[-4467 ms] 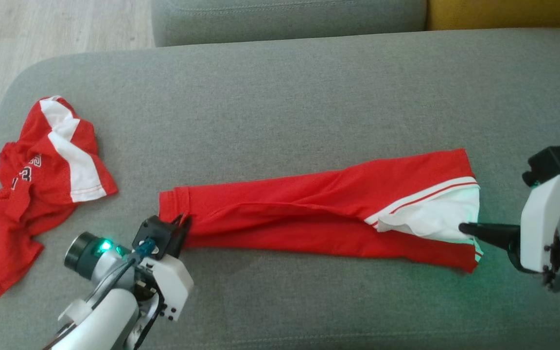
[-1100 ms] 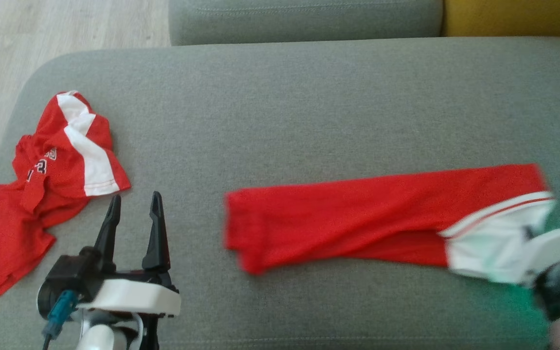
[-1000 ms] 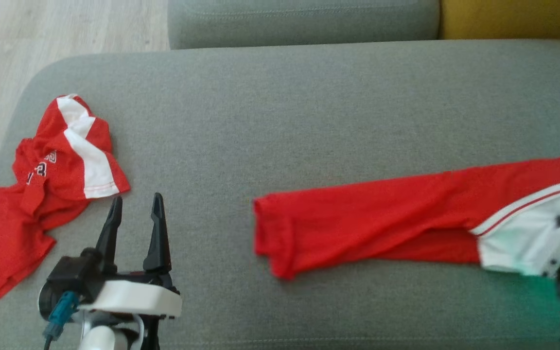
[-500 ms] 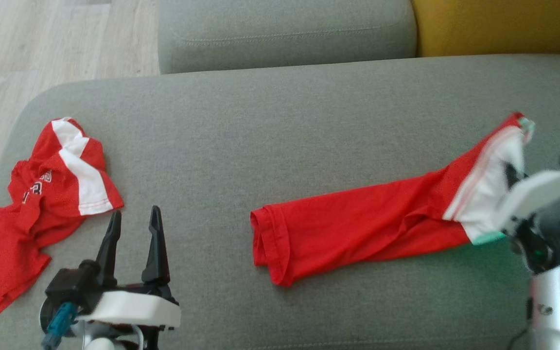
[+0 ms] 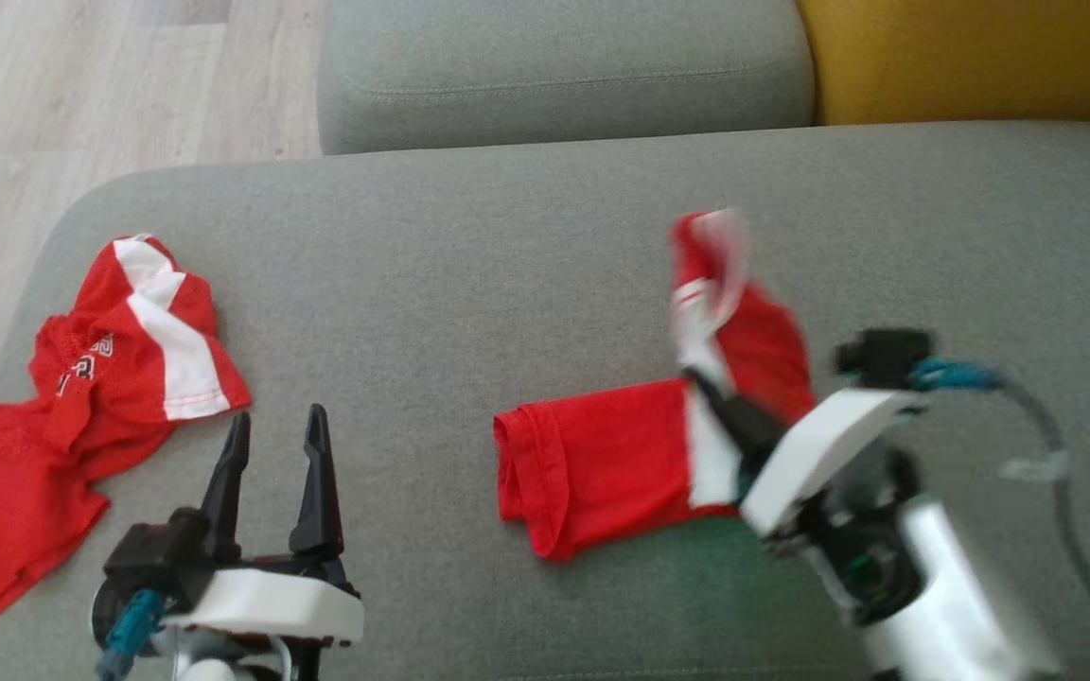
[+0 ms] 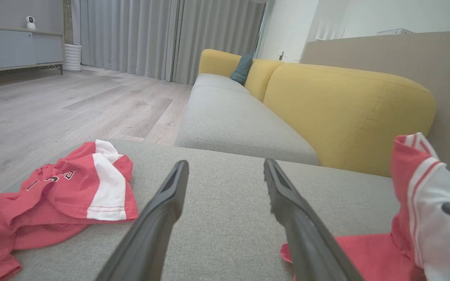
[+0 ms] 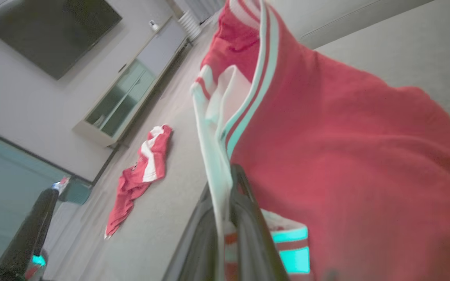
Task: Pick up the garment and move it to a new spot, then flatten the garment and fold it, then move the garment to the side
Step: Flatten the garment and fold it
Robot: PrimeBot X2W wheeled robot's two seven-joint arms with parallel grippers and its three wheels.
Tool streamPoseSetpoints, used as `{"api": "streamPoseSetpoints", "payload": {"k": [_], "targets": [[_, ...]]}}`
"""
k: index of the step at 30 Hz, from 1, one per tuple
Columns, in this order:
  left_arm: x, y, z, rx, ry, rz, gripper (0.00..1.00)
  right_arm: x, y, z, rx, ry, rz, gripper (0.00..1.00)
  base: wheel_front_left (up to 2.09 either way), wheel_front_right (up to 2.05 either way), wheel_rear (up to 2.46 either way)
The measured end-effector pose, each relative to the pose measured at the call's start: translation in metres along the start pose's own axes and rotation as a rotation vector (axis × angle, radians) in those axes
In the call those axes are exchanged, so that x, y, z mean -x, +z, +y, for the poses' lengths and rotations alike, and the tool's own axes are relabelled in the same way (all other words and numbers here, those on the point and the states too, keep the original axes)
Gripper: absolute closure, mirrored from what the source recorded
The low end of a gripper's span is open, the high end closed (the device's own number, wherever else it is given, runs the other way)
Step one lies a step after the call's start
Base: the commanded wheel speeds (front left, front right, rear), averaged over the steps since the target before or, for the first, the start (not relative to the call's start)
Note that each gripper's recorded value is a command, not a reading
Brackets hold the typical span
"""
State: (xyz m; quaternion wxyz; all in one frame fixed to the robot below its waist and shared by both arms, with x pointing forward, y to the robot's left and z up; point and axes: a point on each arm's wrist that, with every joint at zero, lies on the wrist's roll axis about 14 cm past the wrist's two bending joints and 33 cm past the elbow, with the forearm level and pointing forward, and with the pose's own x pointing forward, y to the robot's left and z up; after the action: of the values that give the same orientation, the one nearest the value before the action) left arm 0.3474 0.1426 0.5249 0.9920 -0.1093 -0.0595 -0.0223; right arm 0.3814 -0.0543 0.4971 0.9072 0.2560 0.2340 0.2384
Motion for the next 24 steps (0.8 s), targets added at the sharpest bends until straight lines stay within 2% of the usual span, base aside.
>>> {"api": "streamPoseSetpoints", "payload": {"k": [4, 12, 15, 16, 17, 24], "targets": [[0.003, -0.001, 0.002, 0.001, 0.007, 0.003, 0.0, -0.013, -0.031, 0.031, 0.005, 0.092, 0.05, 1.0, 0.0, 0.0, 0.0], [0.013, -0.005, 0.014, 0.016, 0.056, 0.021, 0.0, -0.031, -0.096, 0.049, -0.065, 0.148, 0.153, 1.0, 0.0, 0.0, 0.0], [0.019, -0.01, 0.021, 0.014, 0.082, 0.037, 0.0, -0.043, -0.107, 0.056, -0.06, 0.17, 0.155, 1.0, 0.0, 0.0, 0.0], [0.02, -0.01, 0.023, 0.013, 0.089, 0.038, 0.0, -0.047, -0.104, 0.057, -0.061, 0.171, 0.136, 0.33, 0.0, 0.0, 0.0], [0.021, -0.01, 0.026, 0.012, 0.097, 0.038, 0.0, -0.05, -0.104, 0.057, -0.062, 0.169, 0.134, 0.0, 0.0, 0.0, 0.0], [0.024, -0.014, 0.032, 0.009, 0.118, 0.053, 0.0, -0.05, -0.128, 0.092, -0.126, 0.27, 0.22, 0.0, 0.0, 0.0, 0.0]]}}
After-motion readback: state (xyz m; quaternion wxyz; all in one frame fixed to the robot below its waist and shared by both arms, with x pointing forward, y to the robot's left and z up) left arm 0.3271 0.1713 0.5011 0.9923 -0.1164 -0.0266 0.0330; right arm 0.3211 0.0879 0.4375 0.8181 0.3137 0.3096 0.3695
